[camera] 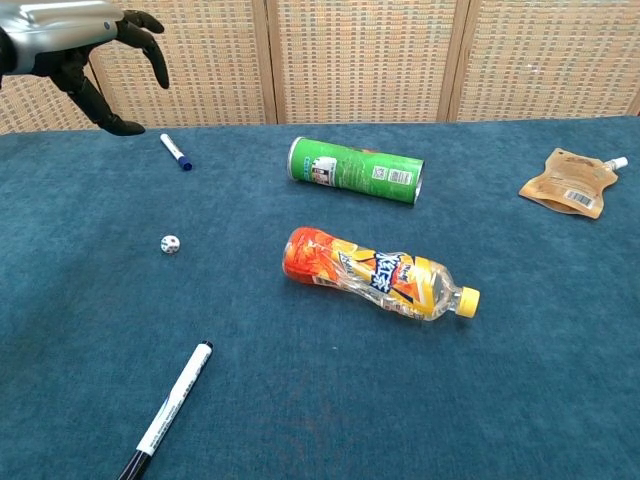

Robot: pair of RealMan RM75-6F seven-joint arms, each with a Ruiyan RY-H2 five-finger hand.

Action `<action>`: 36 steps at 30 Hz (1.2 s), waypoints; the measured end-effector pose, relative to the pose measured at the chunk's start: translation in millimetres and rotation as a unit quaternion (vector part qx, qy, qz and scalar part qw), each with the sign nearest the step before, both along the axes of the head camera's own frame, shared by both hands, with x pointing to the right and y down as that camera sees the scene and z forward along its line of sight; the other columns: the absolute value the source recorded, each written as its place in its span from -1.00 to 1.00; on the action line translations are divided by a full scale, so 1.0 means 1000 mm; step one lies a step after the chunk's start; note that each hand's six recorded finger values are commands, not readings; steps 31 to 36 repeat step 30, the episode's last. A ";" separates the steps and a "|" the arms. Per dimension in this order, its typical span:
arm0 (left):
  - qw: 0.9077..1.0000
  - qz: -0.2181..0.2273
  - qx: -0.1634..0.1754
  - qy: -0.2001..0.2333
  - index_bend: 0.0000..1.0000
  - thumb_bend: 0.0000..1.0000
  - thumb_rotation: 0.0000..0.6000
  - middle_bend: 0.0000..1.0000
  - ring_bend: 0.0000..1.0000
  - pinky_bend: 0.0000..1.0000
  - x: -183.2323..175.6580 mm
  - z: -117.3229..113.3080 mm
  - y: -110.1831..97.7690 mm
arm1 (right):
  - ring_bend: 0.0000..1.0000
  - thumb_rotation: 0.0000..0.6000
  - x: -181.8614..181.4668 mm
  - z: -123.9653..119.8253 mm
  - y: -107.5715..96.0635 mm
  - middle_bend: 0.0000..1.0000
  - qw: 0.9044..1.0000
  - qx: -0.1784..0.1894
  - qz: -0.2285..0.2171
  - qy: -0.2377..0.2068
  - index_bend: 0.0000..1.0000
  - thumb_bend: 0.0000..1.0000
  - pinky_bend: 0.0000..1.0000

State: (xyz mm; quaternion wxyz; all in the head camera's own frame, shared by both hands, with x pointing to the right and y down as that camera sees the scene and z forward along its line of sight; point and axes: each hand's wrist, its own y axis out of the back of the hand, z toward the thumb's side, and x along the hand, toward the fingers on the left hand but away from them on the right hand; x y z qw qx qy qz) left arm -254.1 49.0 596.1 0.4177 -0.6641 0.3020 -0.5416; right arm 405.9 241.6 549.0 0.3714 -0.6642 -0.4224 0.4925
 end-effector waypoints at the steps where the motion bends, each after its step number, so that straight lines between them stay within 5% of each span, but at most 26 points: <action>1: 1.000 -0.003 0.001 0.004 -0.37 -0.47 1.00 -1.00 -1.00 -1.00 -0.003 0.000 0.002 | -1.00 1.00 0.000 0.000 0.000 -1.00 1.000 0.000 0.000 0.000 -1.00 -0.58 -1.00; 8: 0.997 -0.071 -0.008 0.033 -0.58 -0.65 1.00 -1.00 -1.00 -1.00 -0.064 0.006 0.048 | -1.00 1.00 0.000 0.003 0.000 -1.00 1.000 -0.004 -0.002 0.011 -1.00 -0.58 -1.00; 14: 0.992 -0.103 0.038 0.063 -0.92 -0.97 1.00 -1.00 -1.00 -1.00 -0.121 -0.004 0.105 | -1.00 1.00 0.002 0.009 -0.001 -1.00 1.000 -0.010 0.000 0.029 -1.00 -0.58 -1.00; 21: 0.990 -0.107 0.081 0.040 -0.97 -0.97 1.00 -1.00 -1.00 -1.00 -0.162 -0.016 0.162 | -1.00 1.00 0.006 0.010 -0.004 -1.00 0.999 -0.004 0.009 0.048 -1.00 -0.58 -1.00; 36: 0.990 -0.122 0.068 0.034 -0.97 -0.94 1.00 -1.00 -1.00 -1.00 -0.176 -0.019 0.173 | -1.00 1.00 0.000 0.009 -0.002 -1.00 0.999 0.000 0.003 0.051 -1.00 -0.58 -1.00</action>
